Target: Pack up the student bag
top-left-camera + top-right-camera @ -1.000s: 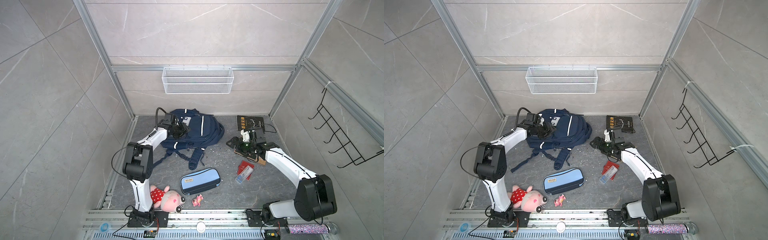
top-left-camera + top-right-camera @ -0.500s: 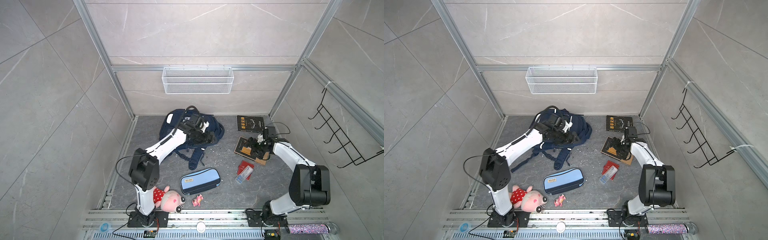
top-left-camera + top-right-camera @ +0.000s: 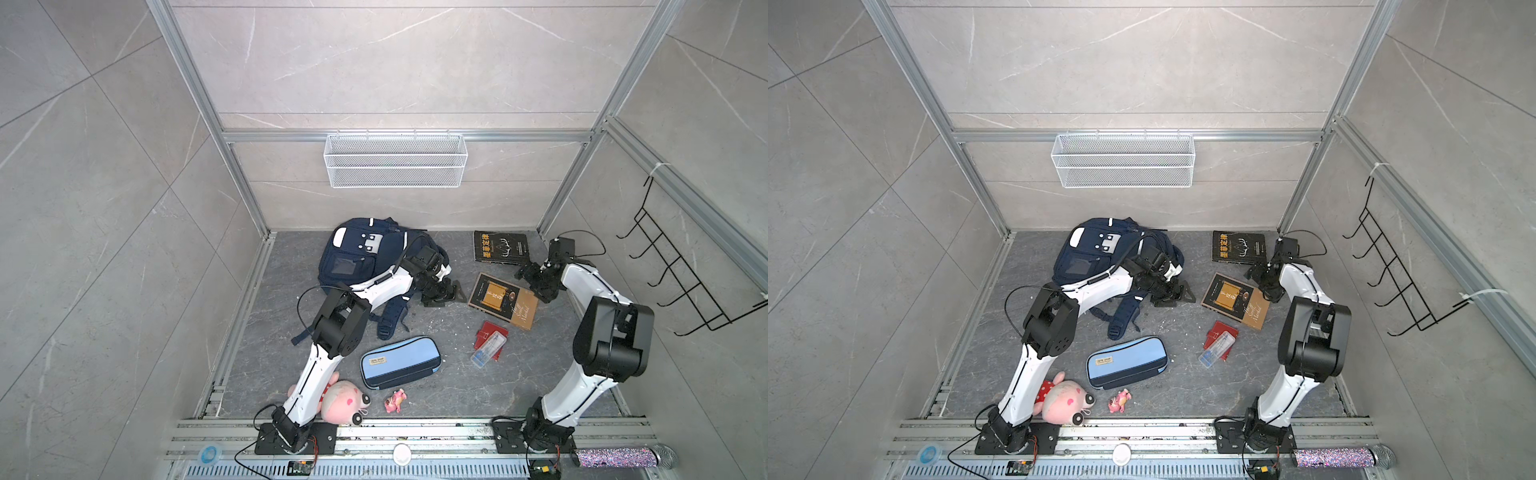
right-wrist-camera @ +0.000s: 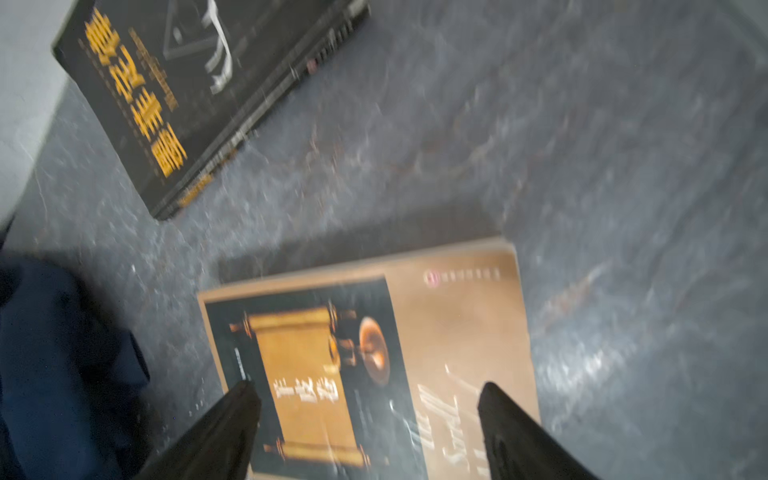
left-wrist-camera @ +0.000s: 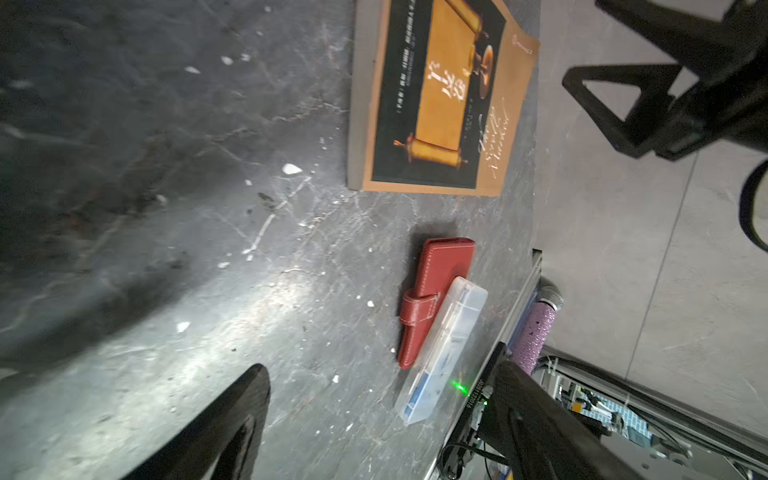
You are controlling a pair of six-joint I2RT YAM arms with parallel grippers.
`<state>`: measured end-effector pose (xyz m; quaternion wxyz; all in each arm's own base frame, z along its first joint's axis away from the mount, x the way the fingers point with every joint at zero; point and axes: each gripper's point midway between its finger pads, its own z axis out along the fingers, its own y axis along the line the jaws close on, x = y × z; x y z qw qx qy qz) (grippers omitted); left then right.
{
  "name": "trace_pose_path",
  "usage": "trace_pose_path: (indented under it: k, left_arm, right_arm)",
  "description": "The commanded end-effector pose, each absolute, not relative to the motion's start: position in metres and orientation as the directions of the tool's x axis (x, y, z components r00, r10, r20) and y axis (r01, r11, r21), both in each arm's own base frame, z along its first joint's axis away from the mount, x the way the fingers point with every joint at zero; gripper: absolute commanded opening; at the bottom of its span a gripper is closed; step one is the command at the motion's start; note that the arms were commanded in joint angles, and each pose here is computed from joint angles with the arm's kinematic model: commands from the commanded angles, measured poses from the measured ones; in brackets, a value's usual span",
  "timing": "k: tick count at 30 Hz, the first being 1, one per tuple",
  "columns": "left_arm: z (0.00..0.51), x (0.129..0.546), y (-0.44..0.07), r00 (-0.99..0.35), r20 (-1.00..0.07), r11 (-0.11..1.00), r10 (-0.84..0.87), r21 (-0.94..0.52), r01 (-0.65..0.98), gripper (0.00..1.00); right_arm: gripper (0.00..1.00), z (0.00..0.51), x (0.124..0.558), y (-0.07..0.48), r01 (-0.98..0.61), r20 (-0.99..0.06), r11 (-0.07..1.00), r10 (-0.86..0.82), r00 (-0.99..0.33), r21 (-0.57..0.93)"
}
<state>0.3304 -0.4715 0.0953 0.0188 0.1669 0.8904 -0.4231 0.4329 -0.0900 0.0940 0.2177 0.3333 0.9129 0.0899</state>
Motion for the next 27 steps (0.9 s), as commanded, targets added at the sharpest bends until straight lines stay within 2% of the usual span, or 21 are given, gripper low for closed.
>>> trace_pose_path:
  k: [1, 4, 7, 12, 19, 27]
  left_arm:
    - [0.111, 0.316, -0.496, -0.933, -0.183, 0.519, 0.308, -0.79, 0.327, 0.87]
    - [0.115, 0.311, -0.503, -0.93, -0.184, 0.503, 0.319, -0.799, 0.331, 0.87]
    - [0.095, 0.311, -0.507, -0.942, -0.141, 0.53, 0.305, -0.797, 0.291, 0.87]
    - [0.088, 0.302, -0.515, -0.936, -0.139, 0.561, 0.325, -0.768, 0.309, 0.87]
    - [0.068, 0.306, -0.527, -0.945, -0.121, 0.562, 0.303, -0.779, 0.279, 0.87]
    - [0.047, 0.303, -0.542, -0.955, -0.082, 0.549, 0.287, -0.802, 0.233, 0.87]
  right_arm:
    - [0.83, 0.084, 0.443, -0.095, 0.503, -0.354, 0.846, 0.531, -0.77, 0.176]
    - [0.83, 0.074, 0.457, -0.098, 0.475, -0.362, 0.869, 0.491, -0.792, 0.139]
    - [0.83, 0.065, 0.472, -0.101, 0.47, -0.365, 0.871, 0.489, -0.793, 0.145]
    - [0.84, 0.058, 0.485, -0.098, 0.453, -0.341, 0.876, 0.482, -0.807, 0.167]
    - [0.86, 0.034, 0.471, -0.093, 0.482, -0.257, 0.861, 0.509, -0.821, 0.164]
    - [0.88, 0.034, 0.446, -0.095, 0.503, -0.216, 0.847, 0.53, -0.82, 0.171]
